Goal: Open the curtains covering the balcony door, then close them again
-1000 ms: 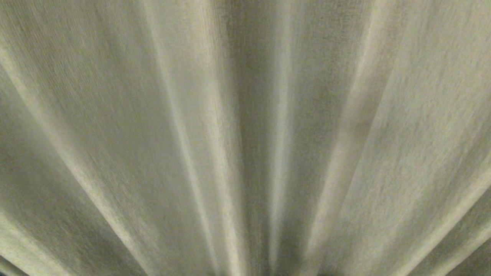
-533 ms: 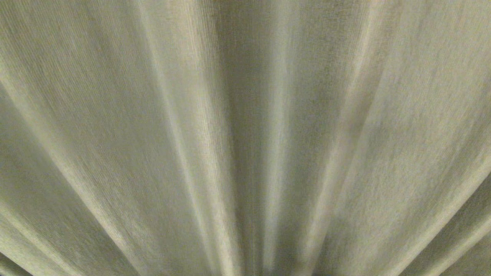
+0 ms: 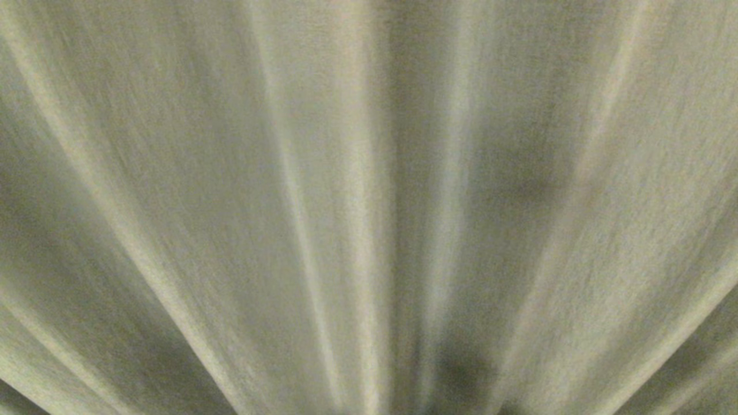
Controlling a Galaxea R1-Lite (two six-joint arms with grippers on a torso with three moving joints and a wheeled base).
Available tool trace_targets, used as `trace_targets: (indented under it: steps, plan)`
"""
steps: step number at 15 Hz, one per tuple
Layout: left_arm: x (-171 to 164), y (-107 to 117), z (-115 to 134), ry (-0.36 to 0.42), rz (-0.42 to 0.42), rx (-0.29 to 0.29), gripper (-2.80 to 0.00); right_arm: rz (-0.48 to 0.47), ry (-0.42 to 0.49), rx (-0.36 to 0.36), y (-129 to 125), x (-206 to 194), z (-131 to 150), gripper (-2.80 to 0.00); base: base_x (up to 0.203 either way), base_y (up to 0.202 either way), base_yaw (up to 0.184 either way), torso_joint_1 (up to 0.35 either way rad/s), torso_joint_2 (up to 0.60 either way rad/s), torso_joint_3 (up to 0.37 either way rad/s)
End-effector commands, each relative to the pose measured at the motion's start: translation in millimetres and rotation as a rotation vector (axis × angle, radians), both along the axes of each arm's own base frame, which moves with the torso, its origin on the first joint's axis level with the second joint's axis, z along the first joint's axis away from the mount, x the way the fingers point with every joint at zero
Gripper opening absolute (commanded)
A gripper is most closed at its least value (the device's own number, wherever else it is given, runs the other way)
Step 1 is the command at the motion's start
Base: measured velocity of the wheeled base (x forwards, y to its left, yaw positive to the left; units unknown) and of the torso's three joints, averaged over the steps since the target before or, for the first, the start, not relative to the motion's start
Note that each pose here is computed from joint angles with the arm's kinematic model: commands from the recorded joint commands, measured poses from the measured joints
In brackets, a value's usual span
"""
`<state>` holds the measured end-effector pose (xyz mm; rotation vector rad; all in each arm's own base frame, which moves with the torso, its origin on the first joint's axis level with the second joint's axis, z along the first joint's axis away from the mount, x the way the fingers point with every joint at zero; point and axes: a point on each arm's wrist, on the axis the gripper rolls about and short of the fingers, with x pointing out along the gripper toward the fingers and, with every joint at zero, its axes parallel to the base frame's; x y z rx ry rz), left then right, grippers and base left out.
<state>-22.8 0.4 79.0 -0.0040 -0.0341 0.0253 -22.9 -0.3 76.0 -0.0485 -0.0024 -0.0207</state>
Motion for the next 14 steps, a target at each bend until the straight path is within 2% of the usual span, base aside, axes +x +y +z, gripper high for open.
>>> trace_targets:
  steps: [1,14]
  plan:
    - [0.0,0.0,0.1,-0.001,0.002,-0.001,-2.80,0.001,0.001,-0.001,0.0,0.1,-0.3,-2.80,0.000,0.193,-0.001,-0.001,0.01,0.004]
    - [0.0,0.0,0.1,-0.001,0.002,-0.004,-2.80,0.000,0.000,-0.001,0.0,0.0,0.0,-2.80,0.000,0.196,0.001,0.000,0.00,0.002]
